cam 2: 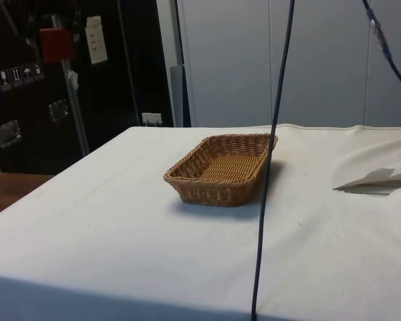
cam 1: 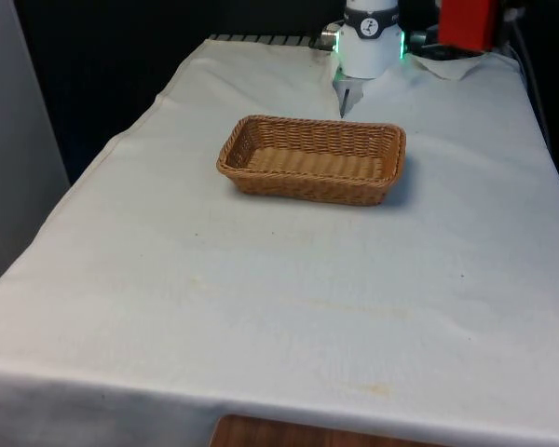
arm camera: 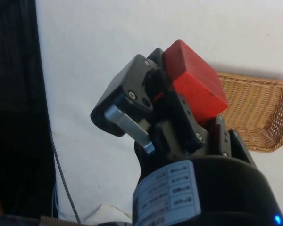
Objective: Pick up the cube and place it into the basket.
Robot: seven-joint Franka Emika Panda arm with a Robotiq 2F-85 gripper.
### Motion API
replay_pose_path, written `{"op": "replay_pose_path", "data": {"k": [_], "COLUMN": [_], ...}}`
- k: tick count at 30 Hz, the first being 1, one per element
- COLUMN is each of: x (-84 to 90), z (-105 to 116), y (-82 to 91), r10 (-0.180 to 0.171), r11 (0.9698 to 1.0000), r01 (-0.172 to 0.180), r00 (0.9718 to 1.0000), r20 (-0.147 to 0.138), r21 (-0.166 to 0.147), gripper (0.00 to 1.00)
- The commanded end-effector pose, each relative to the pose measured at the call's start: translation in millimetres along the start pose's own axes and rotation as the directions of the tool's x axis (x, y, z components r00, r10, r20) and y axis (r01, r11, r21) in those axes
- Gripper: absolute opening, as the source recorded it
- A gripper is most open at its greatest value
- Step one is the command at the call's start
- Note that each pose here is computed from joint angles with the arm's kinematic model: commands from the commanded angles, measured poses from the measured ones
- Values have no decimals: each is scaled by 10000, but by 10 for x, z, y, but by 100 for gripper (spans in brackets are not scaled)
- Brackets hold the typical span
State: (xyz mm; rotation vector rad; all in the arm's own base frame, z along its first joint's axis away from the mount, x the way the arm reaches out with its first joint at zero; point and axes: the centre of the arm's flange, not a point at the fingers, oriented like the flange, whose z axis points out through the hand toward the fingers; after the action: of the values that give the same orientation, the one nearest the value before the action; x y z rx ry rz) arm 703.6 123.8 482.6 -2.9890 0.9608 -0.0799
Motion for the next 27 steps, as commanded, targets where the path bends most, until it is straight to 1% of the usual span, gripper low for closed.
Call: {"op": "replay_pose_path", "data": {"k": [1, 2, 3, 4, 5, 11, 12, 13, 21, 22, 23, 27], "x": [-9, -18, -8, -25, -51, -116, -88, -121, -203, -177, -213, -263], "z": [-10, -6, 10, 24, 19, 65, 104, 70, 103, 143, 103, 99], "y": [14, 26, 10, 30, 53, 114, 98, 128, 229, 206, 242, 311], "r10": [-57, -85, -39, -96, -158, -321, -283, -341, -533, -506, -555, -611], "r11": [9999, 9999, 10000, 9999, 9999, 9995, 9995, 9994, 9985, 9984, 9984, 9980], "r01": [57, 85, 39, 96, 158, 321, 286, 341, 535, 513, 557, 614], "r00": [10000, 10000, 10000, 9999, 9999, 9994, 9994, 9994, 9984, 9983, 9983, 9979], "r20": [-39, -23, 30, 68, 30, 88, 191, 93, 168, 287, 171, 198], "r21": [101, 89, -27, -59, 59, 4, -148, -4, -114, -236, -126, -142], "gripper": [0, 0, 0, 0, 0, 0, 0, 0, 0, 0, 0, 0]}}
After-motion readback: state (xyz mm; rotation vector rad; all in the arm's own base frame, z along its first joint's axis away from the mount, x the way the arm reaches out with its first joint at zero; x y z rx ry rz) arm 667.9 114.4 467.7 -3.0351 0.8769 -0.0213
